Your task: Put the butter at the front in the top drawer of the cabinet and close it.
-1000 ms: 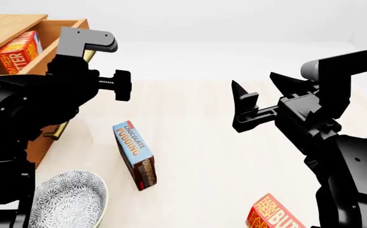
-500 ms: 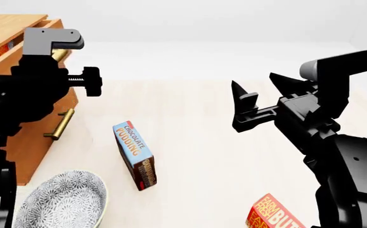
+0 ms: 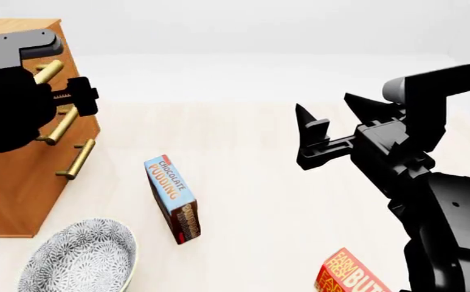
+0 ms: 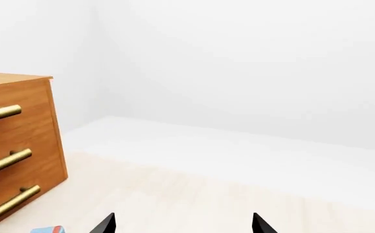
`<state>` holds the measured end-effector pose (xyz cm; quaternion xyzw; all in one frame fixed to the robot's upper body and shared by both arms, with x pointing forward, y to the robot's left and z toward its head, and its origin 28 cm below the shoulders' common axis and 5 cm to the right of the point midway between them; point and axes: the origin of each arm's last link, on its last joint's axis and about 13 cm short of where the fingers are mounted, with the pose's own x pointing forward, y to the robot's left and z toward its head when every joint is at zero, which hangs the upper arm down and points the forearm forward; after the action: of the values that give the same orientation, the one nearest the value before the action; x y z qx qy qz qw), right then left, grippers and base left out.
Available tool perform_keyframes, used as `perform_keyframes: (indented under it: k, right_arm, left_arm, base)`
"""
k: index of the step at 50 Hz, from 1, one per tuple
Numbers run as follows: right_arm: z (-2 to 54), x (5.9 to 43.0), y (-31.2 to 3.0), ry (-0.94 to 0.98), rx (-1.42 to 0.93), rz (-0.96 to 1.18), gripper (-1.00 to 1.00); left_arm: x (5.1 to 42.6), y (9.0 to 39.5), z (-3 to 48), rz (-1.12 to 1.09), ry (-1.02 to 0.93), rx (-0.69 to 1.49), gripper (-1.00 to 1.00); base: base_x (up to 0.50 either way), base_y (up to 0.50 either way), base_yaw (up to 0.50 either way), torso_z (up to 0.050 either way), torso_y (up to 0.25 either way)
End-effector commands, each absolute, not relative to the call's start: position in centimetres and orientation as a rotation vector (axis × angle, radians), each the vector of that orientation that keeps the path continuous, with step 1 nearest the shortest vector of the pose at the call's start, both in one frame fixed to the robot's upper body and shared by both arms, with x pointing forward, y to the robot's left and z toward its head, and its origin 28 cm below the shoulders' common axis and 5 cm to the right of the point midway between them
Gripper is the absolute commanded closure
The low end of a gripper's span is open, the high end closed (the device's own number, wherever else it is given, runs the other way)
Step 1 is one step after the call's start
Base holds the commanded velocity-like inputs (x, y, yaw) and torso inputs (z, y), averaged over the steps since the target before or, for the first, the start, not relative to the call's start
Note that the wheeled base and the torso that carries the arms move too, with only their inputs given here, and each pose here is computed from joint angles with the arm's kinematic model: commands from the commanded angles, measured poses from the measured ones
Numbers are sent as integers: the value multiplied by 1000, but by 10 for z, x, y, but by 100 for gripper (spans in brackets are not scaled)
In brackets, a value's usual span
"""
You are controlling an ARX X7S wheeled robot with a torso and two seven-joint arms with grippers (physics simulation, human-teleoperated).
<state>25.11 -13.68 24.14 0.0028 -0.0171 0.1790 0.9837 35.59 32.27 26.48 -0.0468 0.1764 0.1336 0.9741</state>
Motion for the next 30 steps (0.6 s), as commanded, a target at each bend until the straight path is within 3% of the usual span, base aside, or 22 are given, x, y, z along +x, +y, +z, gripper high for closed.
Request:
perform_keyframes:
  k: [1,18,30]
  right_arm:
    - [243,250,-136,-40,-2,361,-100]
    - [243,252,-136,-41,-2,364,-100]
    - [242,250,-136,-42,1,365,-100]
  left_arm:
    - [346,354,266,525,359,-20,-100]
    - [288,291,332,286,-86,114,-100]
    - [264,269,329,163,-287,211,-100]
  base:
    - [0,0,0,0,0]
    - [0,0,0,0,0]
    - [0,0,0,0,0]
